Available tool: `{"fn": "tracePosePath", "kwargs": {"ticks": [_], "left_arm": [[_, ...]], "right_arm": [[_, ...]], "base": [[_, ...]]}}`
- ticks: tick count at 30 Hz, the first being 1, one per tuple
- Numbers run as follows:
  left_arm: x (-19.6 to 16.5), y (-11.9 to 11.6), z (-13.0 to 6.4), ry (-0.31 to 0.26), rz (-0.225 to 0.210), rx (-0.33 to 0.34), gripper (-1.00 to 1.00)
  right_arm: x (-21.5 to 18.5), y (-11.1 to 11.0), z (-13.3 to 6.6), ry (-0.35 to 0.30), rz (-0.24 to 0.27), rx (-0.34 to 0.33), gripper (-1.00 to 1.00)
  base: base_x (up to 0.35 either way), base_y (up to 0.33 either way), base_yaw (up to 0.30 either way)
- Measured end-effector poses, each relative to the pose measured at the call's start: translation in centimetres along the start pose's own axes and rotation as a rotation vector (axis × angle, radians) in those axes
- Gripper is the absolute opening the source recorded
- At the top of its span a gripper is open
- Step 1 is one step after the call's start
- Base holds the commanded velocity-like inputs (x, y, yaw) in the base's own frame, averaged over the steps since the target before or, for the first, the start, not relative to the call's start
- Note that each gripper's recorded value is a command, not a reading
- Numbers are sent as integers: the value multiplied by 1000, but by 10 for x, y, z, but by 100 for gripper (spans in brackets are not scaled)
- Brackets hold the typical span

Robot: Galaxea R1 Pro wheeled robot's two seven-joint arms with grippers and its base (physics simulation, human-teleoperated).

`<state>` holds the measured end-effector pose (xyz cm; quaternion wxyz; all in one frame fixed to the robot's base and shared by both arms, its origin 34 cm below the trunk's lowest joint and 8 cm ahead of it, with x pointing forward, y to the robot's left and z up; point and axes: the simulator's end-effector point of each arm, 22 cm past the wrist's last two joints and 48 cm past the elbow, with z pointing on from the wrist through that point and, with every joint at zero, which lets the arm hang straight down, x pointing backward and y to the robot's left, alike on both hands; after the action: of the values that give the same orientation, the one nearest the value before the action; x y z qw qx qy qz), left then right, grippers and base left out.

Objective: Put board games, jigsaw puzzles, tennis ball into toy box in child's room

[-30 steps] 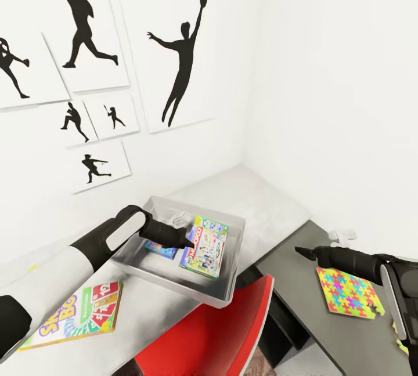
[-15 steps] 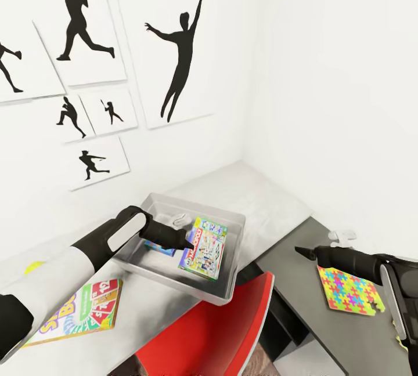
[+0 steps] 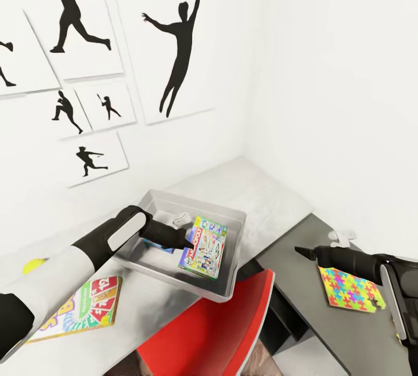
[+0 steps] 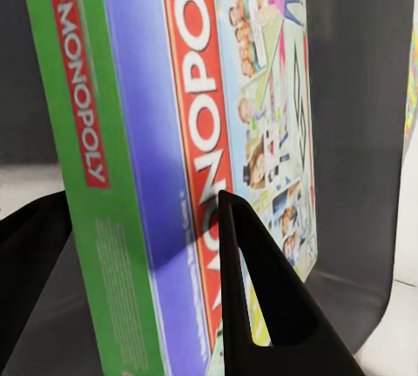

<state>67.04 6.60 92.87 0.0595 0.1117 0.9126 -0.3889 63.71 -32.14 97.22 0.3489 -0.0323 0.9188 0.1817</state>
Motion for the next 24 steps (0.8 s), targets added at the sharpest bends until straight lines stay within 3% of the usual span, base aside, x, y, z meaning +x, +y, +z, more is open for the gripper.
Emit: {"fn": "tracePosePath", "kwargs": {"ticks": [24], "left_arm": [[-2, 20, 9, 8, -39, -6, -100]], "right_arm": [[13, -9, 11, 34, 12, 9, 100]], "base": [[0, 0, 0]]}}
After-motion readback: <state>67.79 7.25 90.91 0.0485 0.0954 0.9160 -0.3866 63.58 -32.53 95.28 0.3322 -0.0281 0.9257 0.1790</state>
